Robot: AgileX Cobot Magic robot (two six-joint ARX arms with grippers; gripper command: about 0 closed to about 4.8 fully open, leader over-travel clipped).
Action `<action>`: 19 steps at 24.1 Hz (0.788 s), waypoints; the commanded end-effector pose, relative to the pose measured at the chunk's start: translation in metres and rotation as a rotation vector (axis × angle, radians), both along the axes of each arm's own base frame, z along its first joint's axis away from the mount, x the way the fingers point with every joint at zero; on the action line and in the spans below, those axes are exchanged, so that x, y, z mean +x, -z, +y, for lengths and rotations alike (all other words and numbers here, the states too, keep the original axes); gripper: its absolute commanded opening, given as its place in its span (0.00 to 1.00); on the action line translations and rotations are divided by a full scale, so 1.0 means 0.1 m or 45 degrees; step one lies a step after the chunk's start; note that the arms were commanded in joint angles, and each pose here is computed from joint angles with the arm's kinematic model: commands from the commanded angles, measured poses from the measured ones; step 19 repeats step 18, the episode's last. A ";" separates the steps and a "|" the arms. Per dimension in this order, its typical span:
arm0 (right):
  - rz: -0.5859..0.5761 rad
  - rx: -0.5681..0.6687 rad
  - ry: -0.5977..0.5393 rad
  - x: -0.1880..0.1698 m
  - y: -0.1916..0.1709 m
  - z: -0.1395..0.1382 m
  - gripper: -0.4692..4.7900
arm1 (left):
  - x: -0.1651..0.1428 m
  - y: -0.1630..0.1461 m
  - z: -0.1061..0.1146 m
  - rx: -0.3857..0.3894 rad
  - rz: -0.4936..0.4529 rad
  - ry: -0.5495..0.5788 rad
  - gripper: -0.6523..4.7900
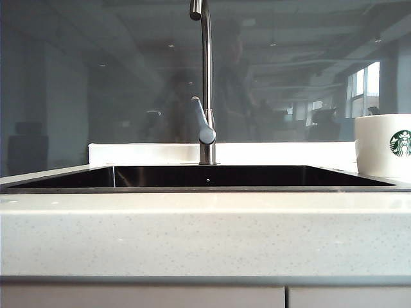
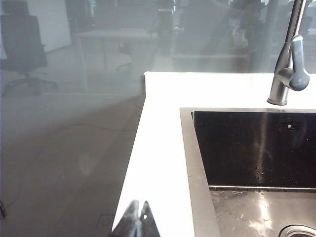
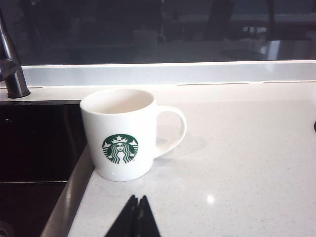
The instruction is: Pick up the mug next to the sink, go to the faucet to get some water, pour the water into the sink, and finally put the mug back to its place.
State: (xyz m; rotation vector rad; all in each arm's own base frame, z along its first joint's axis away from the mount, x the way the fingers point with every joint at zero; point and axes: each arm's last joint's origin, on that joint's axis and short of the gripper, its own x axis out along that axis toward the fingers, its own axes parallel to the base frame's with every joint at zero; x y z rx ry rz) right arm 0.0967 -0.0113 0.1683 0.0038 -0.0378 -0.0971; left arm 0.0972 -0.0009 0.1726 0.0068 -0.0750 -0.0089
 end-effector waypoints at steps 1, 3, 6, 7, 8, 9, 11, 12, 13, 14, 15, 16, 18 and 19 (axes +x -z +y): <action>-0.027 -0.004 -0.001 0.00 -0.01 0.00 0.09 | 0.00 -0.02 0.00 0.001 -0.019 0.004 0.11; -0.027 -0.004 -0.002 0.00 -0.01 0.00 0.09 | 0.00 -0.02 0.00 0.000 -0.019 0.004 0.11; -0.029 -0.004 -0.001 0.00 -0.01 0.00 0.09 | 0.00 -0.02 0.00 0.001 -0.019 0.004 0.11; -0.026 -0.003 -0.001 0.00 -0.01 0.00 0.09 | 0.00 -0.02 0.00 0.001 -0.019 0.004 0.11; -0.017 -0.002 -0.001 0.00 0.00 0.00 0.09 | 0.00 -0.02 0.00 0.001 -0.018 0.004 0.11; -0.015 -0.002 -0.001 0.00 0.00 0.00 0.09 | 0.00 -0.02 0.00 0.001 -0.019 0.004 0.11; -0.017 -0.002 -0.001 0.00 0.00 0.00 0.09 | 0.00 -0.02 0.00 0.000 -0.019 0.004 0.11; -0.017 -0.002 -0.001 0.00 0.00 0.00 0.09 | 0.00 -0.02 0.00 0.001 -0.019 0.004 0.11; -0.016 -0.002 -0.001 0.00 0.00 0.00 0.09 | 0.00 -0.02 0.00 0.001 -0.019 0.004 0.11; -0.016 -0.002 -0.001 0.00 0.00 0.00 0.09 | 0.00 -0.02 0.00 0.000 -0.018 0.004 0.11; -0.017 -0.002 -0.001 0.00 0.00 0.00 0.09 | 0.00 -0.02 0.00 0.000 -0.019 0.004 0.11; -0.016 -0.002 -0.001 0.00 0.00 0.00 0.09 | 0.00 -0.02 0.00 0.001 -0.019 0.004 0.11; -0.016 -0.002 -0.001 0.00 0.00 0.00 0.09 | 0.00 -0.02 0.00 0.001 -0.019 0.004 0.11; -0.016 -0.002 -0.001 0.00 0.00 0.00 0.09 | 0.00 -0.02 0.00 0.001 -0.019 0.004 0.11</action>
